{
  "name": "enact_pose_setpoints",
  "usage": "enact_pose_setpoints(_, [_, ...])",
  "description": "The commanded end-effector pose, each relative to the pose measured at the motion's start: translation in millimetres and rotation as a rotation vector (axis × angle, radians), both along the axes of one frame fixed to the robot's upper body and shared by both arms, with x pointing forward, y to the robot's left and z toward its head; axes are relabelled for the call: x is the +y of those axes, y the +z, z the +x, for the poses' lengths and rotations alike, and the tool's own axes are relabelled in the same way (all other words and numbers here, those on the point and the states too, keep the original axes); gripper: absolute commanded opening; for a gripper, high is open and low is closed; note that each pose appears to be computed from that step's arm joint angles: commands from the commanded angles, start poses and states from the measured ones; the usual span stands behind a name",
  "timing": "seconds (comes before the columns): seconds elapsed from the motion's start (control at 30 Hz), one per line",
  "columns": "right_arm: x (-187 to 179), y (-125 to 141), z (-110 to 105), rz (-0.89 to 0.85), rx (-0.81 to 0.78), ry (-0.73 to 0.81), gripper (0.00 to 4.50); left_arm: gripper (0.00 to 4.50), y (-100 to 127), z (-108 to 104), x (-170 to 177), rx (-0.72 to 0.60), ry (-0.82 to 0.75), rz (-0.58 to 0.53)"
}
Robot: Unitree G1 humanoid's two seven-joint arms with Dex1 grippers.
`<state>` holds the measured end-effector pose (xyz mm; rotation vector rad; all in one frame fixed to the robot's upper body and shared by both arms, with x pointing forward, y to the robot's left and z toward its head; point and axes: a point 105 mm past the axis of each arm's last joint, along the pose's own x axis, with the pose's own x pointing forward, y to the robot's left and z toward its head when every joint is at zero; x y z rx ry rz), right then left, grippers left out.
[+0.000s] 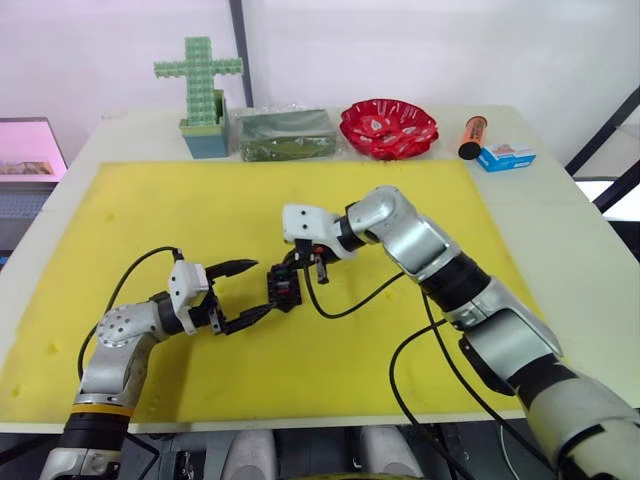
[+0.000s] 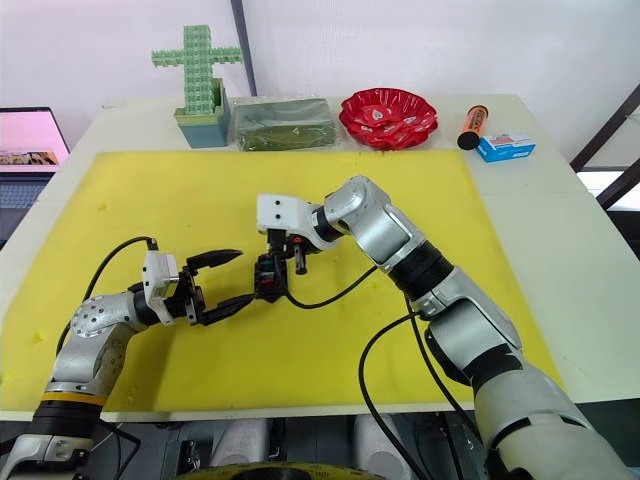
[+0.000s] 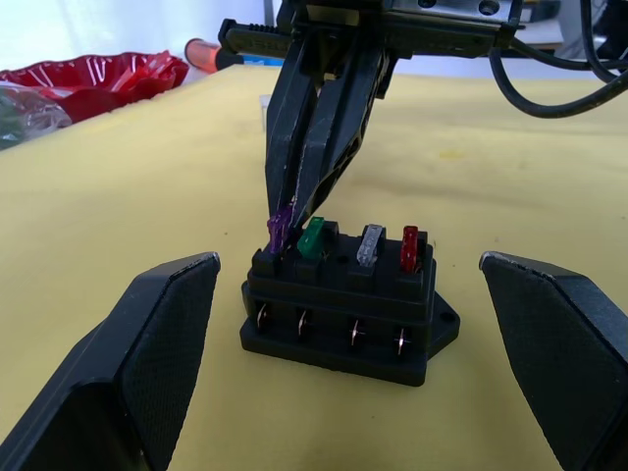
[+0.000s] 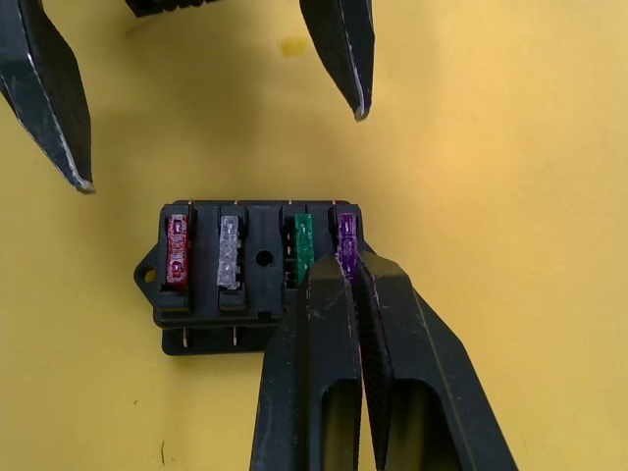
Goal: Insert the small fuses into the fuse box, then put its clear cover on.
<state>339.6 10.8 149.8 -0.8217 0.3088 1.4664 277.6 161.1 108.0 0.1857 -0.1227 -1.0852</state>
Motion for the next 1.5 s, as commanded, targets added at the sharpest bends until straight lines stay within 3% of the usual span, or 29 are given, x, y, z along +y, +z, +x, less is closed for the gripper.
enact_pose_setpoints(0.03, [2.4, 3.2, 1.9, -0.003, -0.021, 0.004, 0.01, 4.5, 11.7, -0.4, -2.0, -0.045, -0.008, 0.007])
enact_pose_setpoints(0.4, [1.6, 0.8, 4.2, -0.019, 0.003, 0.004, 0.01, 4.5, 13.1, 1.5, -1.8, -0.041, -0.007, 0.011])
enact_pose_setpoints(0.47, [1.7, 1.5, 4.8, -0.014, 0.002, 0.003, 0.5, 4.5, 13.1, 1.6, -1.9, -0.04, -0.008, 0.012])
enact_pose_setpoints(1.5, [7.4, 30.1, -6.9, 0.102, 0.027, 0.069, 0.5, 4.5, 11.7, 1.5, -4.1, -0.041, -0.022, 0.013])
